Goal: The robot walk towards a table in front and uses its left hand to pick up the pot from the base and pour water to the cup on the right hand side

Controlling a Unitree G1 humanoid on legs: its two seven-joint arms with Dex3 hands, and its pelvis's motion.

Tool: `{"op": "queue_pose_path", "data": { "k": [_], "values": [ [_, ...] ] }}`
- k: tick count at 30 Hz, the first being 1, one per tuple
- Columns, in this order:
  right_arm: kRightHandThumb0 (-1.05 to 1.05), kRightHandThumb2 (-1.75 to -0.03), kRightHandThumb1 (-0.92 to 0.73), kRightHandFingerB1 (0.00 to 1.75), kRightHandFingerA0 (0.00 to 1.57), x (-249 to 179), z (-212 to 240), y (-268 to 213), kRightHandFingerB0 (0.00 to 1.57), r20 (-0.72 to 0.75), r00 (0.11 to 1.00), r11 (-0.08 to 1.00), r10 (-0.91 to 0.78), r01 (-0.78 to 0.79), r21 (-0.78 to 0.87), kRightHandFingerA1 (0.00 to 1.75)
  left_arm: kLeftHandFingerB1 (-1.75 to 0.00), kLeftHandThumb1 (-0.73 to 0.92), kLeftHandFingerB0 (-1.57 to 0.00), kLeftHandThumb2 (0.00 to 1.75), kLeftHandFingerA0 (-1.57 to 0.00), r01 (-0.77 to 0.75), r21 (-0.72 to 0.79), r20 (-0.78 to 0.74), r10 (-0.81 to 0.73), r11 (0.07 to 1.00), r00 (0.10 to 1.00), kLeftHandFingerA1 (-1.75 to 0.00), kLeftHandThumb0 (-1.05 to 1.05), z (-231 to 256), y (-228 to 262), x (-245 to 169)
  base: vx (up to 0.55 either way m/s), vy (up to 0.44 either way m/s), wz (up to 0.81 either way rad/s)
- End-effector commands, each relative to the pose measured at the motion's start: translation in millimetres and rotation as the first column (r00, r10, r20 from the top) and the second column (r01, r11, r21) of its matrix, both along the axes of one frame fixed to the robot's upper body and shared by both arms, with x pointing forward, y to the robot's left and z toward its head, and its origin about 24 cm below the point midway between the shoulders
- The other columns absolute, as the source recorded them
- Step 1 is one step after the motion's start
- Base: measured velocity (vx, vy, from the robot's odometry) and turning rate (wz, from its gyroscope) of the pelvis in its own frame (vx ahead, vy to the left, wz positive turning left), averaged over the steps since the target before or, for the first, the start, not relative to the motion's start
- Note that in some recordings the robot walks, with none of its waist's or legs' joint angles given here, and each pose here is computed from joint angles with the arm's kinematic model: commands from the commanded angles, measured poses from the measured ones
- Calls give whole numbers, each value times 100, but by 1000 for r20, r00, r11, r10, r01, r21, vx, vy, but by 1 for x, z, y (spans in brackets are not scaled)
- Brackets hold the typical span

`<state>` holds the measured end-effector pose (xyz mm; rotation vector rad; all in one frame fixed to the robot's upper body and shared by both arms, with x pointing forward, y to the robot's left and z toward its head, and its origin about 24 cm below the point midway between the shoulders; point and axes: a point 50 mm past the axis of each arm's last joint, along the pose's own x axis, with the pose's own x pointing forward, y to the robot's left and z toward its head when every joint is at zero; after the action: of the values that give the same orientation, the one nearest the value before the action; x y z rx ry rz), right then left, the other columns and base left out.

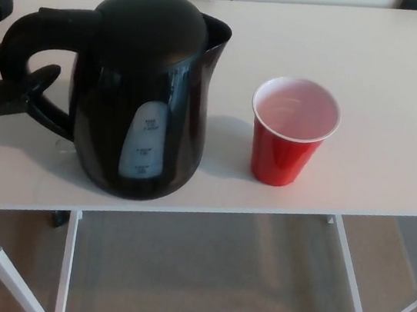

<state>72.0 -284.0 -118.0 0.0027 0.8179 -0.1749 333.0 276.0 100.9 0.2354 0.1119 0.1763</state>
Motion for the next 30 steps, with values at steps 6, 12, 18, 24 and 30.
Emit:
{"op": "queue_pose_path", "data": {
  "k": [6,12,18,24,30],
  "values": [
    [-13,-86,-40,49,27,4,0,-2,16,-2,1000,1000,4,-4,-9,55,-34,43,-13,66,-24,-48,68,24,47,997,999,-39,-50,8,1,8,0,0,0],
    [-12,-86,-41,49,27,10,2,0,16,16,1000,1000,-15,15,0,55,-35,43,-15,66,-28,-46,101,25,43,994,999,-40,-51,8,-5,12,0,0,0],
    [-11,-86,-41,48,26,16,1,-2,16,9,1000,999,-26,26,24,54,-35,43,-17,67,-29,-39,111,27,36,993,999,-41,-51,11,-13,20,0,0,0],
    [-12,-85,-40,49,29,20,0,-3,17,8,999,999,-34,33,20,55,-175,61,-57,53,-71,-46,258,28,40,965,999,-175,-28,20,-22,34,0,0,0],
    [-17,-59,-56,34,38,25,0,-4,30,23,999,998,-47,46,33,39,-175,60,-58,53,-74,-18,312,52,2,950,999,-175,-26,31,-33,44,0,0,0]
  ]
}}
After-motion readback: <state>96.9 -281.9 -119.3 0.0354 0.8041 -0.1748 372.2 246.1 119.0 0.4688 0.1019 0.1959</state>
